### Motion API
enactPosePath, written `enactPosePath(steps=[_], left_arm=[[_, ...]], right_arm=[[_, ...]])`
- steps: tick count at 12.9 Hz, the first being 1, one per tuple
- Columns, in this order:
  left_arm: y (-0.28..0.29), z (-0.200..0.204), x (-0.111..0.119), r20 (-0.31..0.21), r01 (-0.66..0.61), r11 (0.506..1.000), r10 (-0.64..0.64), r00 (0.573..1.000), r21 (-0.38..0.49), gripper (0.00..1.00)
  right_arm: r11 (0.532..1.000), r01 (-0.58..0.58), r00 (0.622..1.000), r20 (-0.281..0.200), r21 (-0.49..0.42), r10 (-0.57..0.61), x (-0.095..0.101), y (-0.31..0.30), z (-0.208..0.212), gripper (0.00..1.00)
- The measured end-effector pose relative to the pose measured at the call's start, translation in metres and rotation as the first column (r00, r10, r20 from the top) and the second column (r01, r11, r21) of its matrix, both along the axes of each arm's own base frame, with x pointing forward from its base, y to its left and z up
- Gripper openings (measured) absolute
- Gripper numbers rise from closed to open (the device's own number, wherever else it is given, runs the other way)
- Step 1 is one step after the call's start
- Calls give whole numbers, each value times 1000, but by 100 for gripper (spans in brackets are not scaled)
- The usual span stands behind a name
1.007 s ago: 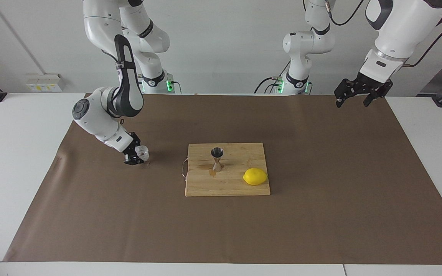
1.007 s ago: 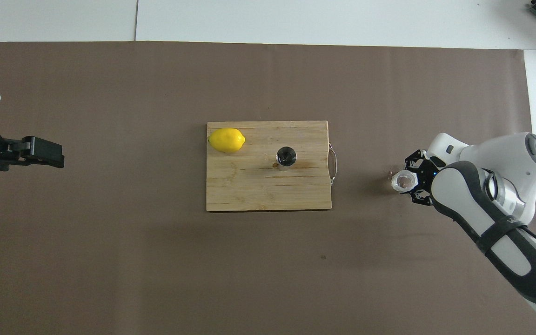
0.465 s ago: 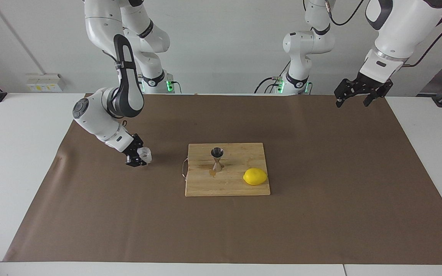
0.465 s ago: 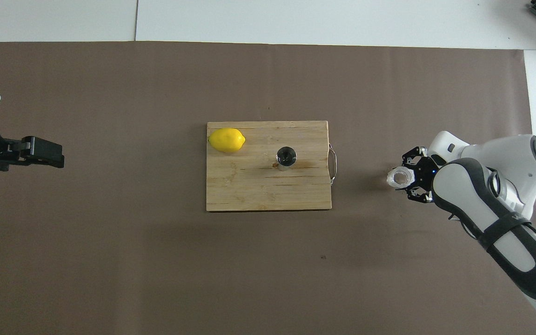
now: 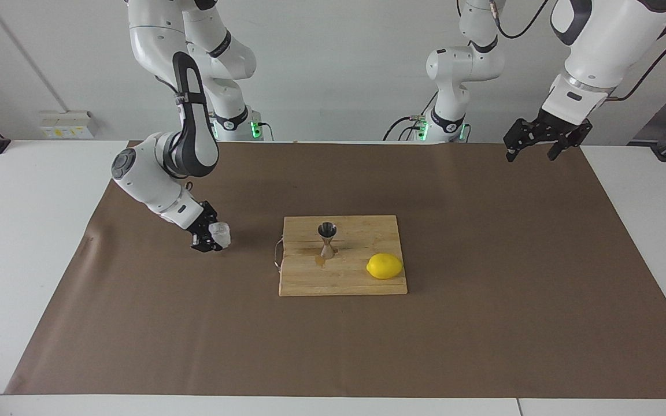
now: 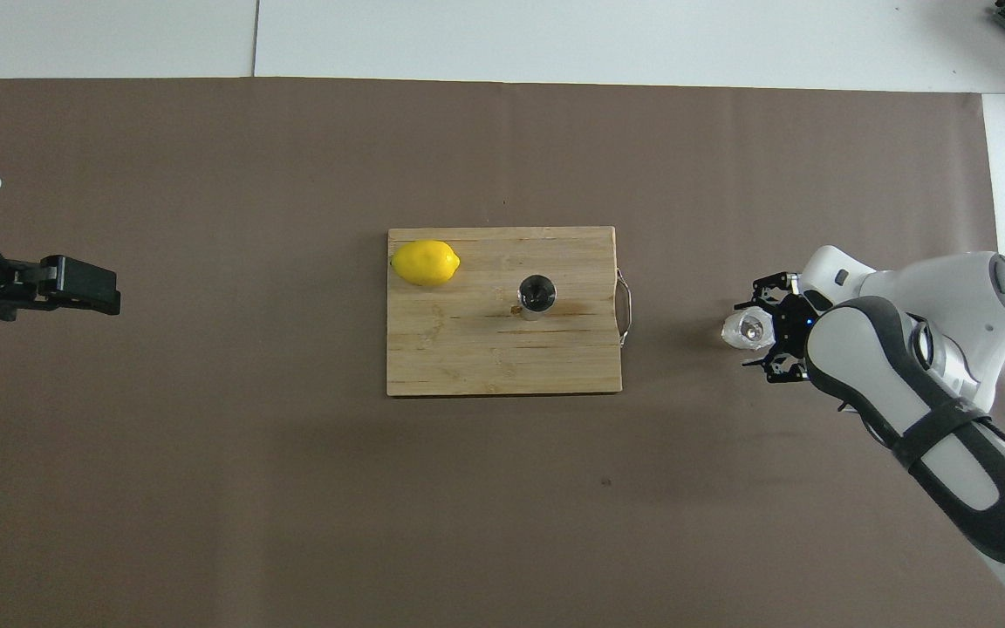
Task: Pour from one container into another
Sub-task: 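Lower the white cup onto the table and open the right gripper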
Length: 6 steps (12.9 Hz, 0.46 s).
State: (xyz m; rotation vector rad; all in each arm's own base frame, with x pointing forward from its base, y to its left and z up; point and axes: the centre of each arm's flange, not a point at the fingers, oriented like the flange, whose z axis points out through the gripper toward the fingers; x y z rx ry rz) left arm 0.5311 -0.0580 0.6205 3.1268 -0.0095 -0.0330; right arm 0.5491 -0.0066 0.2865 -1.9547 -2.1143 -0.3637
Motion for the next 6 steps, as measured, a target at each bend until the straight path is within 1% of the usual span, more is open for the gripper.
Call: enactPosePath(steps=[1,3,6], left_arm=[[0,0,0,0,0,1000,0,1000,0,100],[0,0,0,0,0,1000,0,1000,0,100],[0,0,0,0,0,1000,0,1000,0,100]], right_arm=[[1000,0,1000,10,0,0,1,0,5,99],[1000,20,1000,18,7,-20,3,3,25,100],[995,99,995,19,27,-100,2,9,83,100]])
